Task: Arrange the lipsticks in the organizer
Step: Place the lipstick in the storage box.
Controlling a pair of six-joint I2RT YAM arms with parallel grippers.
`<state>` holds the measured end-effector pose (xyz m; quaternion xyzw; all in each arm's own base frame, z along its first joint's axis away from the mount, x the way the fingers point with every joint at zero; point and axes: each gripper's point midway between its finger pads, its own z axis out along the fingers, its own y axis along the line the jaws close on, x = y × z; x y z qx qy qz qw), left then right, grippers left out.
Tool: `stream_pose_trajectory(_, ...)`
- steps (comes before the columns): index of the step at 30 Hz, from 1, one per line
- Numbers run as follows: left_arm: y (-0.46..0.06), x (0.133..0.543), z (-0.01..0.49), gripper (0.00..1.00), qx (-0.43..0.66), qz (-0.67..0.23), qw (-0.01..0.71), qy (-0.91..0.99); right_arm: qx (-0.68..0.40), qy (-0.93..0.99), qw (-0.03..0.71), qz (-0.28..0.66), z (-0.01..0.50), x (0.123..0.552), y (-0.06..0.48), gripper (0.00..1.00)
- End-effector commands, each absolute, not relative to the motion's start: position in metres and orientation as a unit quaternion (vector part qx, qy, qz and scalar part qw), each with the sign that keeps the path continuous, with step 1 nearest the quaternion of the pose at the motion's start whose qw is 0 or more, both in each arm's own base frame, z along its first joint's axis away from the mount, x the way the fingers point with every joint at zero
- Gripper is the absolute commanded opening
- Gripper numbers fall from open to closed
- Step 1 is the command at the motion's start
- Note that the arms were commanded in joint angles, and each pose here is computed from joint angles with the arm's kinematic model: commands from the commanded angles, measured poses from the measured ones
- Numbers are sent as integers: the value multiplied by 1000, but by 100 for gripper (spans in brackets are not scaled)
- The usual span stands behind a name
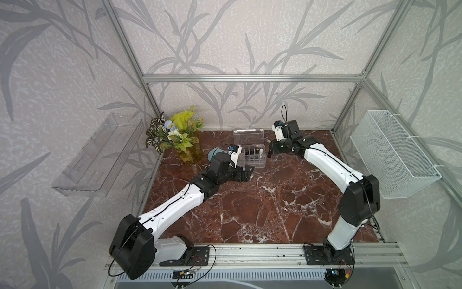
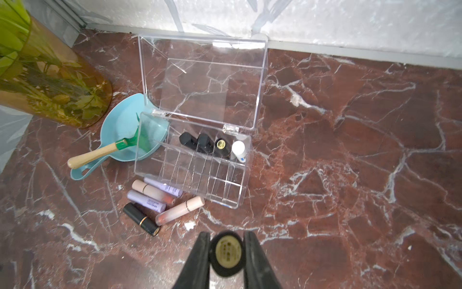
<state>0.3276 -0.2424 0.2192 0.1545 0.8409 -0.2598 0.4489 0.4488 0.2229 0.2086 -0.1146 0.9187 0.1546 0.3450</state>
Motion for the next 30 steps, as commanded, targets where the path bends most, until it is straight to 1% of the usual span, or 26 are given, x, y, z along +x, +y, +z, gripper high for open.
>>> stream_pose_trajectory(1,-232,329,228,100,144,-254,465,836,-129,908,373,143,219,466,231,19)
stream_pose_trajectory(8,-226,331,221,99,137,-250,463,839,-138,906,376,139,206,479,241,19)
stream_pose_trajectory(17,-222,331,223,99,136,-248,464,839,-160,907,367,133,181,483,255,20)
stream_pose_trajectory(30,-217,334,225,98,138,-244,464,840,-170,911,361,102,152,492,252,20)
